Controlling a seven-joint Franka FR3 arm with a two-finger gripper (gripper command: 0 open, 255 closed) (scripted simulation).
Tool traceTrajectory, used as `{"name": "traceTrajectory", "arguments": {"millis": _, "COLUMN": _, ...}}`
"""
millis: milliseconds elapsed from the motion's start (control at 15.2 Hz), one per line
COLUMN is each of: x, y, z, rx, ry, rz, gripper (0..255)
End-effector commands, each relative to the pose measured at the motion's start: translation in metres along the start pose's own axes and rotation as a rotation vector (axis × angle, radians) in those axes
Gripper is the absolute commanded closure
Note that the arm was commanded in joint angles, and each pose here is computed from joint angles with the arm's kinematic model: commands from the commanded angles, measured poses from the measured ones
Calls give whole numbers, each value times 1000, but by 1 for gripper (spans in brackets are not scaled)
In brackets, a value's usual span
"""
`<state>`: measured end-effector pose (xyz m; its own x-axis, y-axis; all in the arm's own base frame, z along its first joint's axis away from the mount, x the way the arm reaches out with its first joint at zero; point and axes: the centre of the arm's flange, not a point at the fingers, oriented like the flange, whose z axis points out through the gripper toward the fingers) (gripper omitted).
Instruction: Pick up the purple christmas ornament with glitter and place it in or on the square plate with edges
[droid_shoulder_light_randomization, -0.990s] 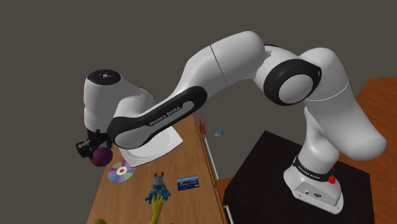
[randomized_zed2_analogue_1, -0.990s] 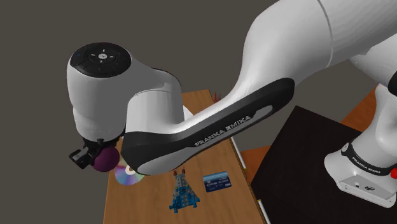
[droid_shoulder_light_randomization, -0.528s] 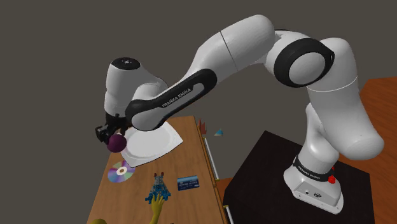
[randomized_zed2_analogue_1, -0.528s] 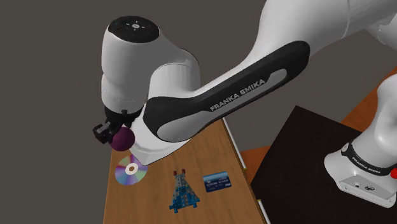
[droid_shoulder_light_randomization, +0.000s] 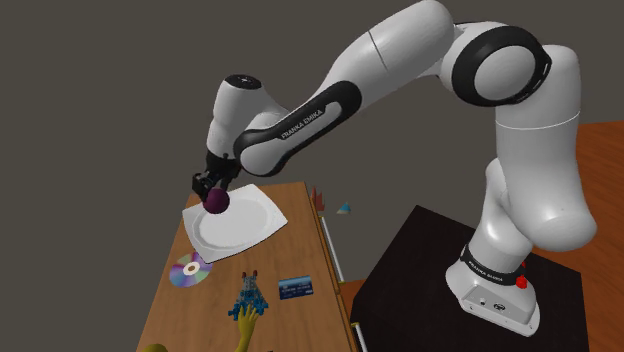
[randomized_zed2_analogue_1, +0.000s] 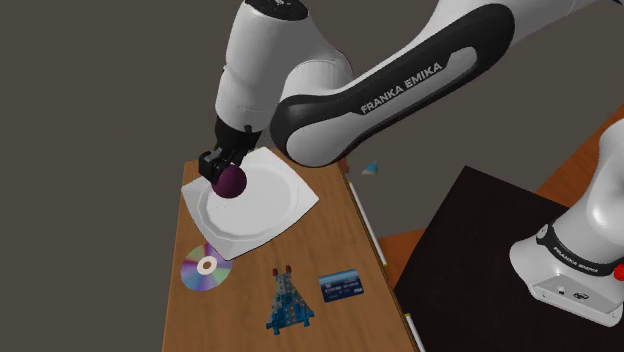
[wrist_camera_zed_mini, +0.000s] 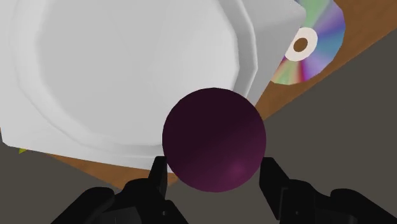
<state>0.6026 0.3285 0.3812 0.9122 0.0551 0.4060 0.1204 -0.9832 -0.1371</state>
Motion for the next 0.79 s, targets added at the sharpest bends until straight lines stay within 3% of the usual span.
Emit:
{"name": "traceTrajectory", "arguments": {"millis": 0, "x": 2, "y": 26, "z": -7, "rx": 0, "ry": 0, "rz": -1, "gripper": 255}}
{"name": "traceTrajectory", "arguments": {"millis": 132, "x": 4, "y": 49, "z": -12, "rx": 0, "ry": 0, "rz": -1, "gripper": 255}}
{"name": "traceTrajectory", "arguments": {"millis": 726, "x": -16, "y": 56, "z": 31, "rx": 0, "ry": 0, "rz": -1, "gripper": 255}}
